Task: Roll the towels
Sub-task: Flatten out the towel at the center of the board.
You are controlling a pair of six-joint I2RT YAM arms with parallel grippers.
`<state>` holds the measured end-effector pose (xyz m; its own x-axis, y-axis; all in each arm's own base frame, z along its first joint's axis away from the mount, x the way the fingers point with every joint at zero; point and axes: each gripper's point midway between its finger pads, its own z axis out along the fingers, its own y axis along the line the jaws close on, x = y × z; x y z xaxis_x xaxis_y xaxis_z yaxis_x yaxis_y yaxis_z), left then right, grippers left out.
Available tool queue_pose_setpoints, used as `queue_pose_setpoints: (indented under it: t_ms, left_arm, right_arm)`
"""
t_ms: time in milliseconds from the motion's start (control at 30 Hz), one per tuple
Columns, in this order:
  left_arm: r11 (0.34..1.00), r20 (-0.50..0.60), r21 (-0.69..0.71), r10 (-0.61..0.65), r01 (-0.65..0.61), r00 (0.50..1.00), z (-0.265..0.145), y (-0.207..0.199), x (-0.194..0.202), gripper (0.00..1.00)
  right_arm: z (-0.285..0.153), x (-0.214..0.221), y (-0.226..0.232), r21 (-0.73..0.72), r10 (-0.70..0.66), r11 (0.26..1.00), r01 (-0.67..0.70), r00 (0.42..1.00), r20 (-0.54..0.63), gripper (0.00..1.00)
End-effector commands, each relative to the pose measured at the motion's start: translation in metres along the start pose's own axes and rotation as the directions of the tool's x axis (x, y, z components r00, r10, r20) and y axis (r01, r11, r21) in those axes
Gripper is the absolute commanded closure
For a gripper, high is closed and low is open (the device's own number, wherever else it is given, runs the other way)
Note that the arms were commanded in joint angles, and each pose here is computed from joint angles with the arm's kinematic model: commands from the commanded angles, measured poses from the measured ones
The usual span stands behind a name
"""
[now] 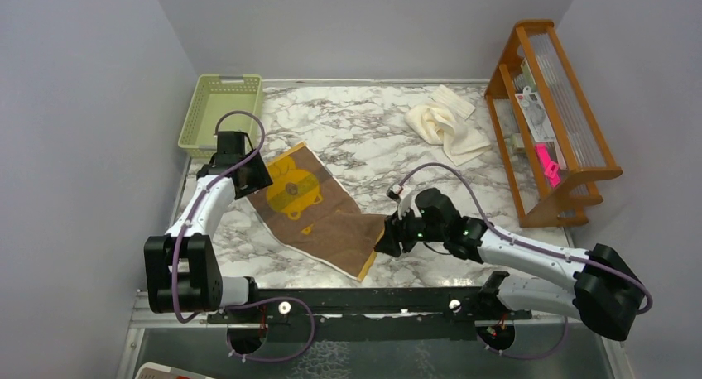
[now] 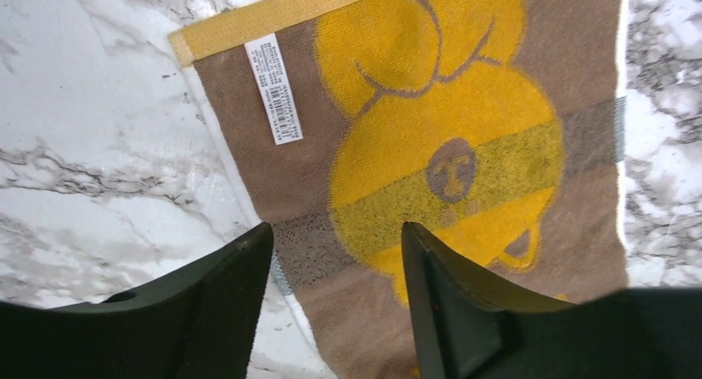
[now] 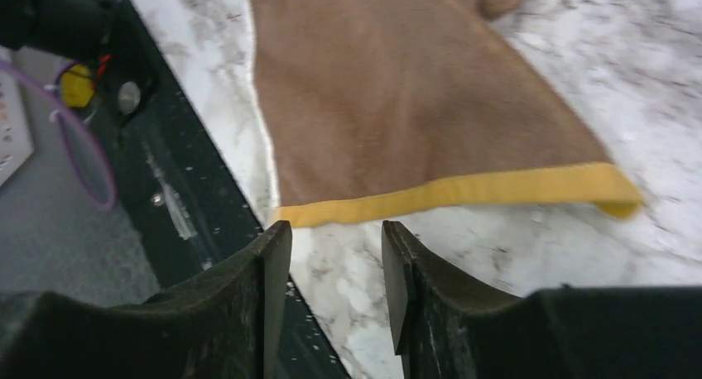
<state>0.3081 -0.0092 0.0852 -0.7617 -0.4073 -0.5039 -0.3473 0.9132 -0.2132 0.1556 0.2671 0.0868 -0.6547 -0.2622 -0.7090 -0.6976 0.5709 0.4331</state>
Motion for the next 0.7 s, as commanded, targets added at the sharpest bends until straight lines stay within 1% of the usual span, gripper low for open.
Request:
queue_pose_setpoints:
  t_ms: [0, 67, 133, 233, 367, 433, 500, 600, 667]
  left_arm:
    - [0.991, 0.051, 0.120, -0.065, 0.059, 0.997, -0.006, -0.022, -0.012, 0.42]
    - [0.985, 0.041, 0.150, -0.096, 0.089, 0.995, -0.003, -0.029, -0.011, 0.43]
    - [0.980, 0.032, 0.163, -0.119, 0.113, 0.992, 0.001, -0.034, -0.008, 0.43]
    - [0.979, 0.036, 0.166, -0.128, 0.121, 0.991, 0.006, -0.041, -0.006, 0.43]
    - [0.983, 0.058, 0.156, -0.106, 0.096, 0.993, 0.011, -0.054, -0.009, 0.43]
    - [0.984, 0.058, 0.161, -0.092, 0.082, 0.994, 0.016, -0.064, -0.010, 0.43]
    - [0.985, 0.059, 0.162, -0.076, 0.065, 0.995, 0.022, -0.074, -0.012, 0.43]
    - [0.989, 0.080, 0.143, -0.047, 0.035, 0.996, 0.030, -0.086, -0.020, 0.43]
    - [0.991, 0.092, 0.129, -0.034, 0.022, 0.995, 0.038, -0.093, -0.027, 0.43]
  right_arm:
    - [0.016, -0.015, 0.026, -0.100, -0.011, 0.995, 0.015, 0.999, 0.042, 0.56]
    - [0.026, -0.013, 0.018, -0.071, -0.006, 0.997, 0.008, 1.000, 0.029, 0.56]
    - [0.030, -0.016, 0.006, -0.006, -0.003, 1.000, 0.003, 0.999, 0.032, 0.56]
    - [0.023, -0.020, -0.008, 0.075, -0.017, 0.997, 0.012, 0.997, 0.074, 0.56]
    - [0.008, -0.018, -0.026, 0.142, -0.013, 0.990, 0.002, 0.996, 0.083, 0.54]
    - [0.000, -0.017, -0.038, 0.165, 0.021, 0.986, -0.037, 0.995, 0.100, 0.49]
    - [-0.008, -0.018, -0.049, 0.161, 0.082, 0.982, -0.103, 0.988, 0.128, 0.44]
    - [-0.016, -0.020, -0.066, 0.145, 0.208, 0.962, -0.229, 0.967, 0.149, 0.41]
    - [-0.014, -0.020, -0.068, 0.129, 0.265, 0.951, -0.281, 0.955, 0.130, 0.39]
